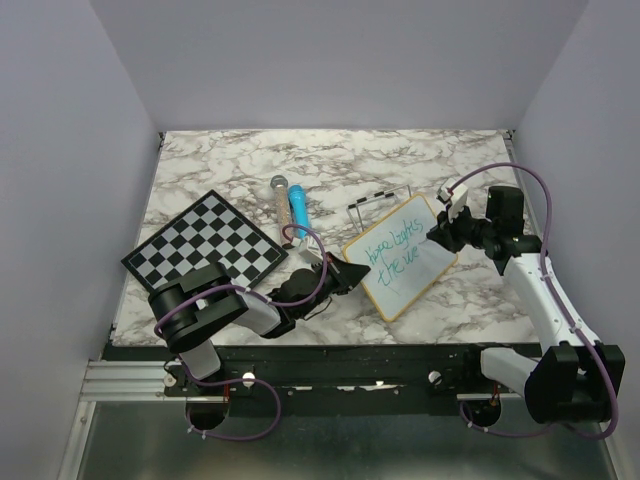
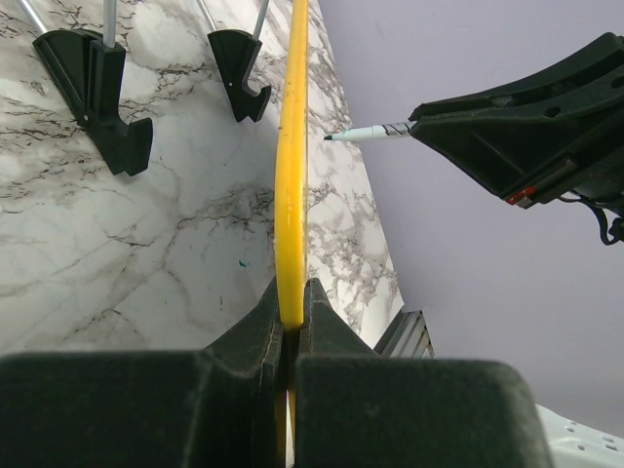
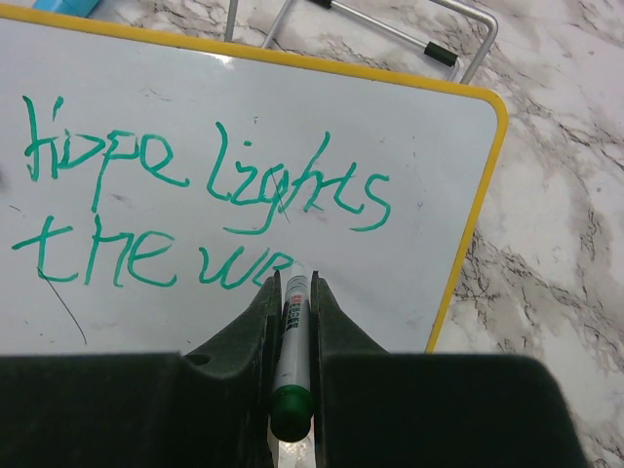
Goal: Write a sentence on the whiteboard
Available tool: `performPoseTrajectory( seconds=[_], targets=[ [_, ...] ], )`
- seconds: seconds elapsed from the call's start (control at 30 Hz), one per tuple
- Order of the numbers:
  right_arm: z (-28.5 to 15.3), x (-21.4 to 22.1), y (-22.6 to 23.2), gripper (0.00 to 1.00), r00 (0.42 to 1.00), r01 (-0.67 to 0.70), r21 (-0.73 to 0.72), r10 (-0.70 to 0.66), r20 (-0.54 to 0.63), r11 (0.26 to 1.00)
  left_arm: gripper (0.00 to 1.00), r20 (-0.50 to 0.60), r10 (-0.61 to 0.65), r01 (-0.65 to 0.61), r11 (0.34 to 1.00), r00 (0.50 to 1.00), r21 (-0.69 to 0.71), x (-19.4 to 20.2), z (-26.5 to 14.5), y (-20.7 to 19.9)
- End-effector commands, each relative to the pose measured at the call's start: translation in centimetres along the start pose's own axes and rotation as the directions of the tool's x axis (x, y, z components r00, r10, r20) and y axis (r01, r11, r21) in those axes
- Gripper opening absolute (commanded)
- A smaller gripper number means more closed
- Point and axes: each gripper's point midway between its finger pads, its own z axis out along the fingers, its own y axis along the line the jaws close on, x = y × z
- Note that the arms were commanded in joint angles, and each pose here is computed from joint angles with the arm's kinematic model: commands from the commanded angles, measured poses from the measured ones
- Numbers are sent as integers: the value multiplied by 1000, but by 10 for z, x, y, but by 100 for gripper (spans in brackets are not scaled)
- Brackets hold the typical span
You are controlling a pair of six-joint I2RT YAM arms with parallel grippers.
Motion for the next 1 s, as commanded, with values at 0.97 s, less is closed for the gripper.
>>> performPoseTrajectory(
  seconds=[0.97],
  targets=[
    [12,3,0,1,1000,-21,-43,21,1,999,0,13,-9,8,996,1000,88,-4,1,-21]
  ],
)
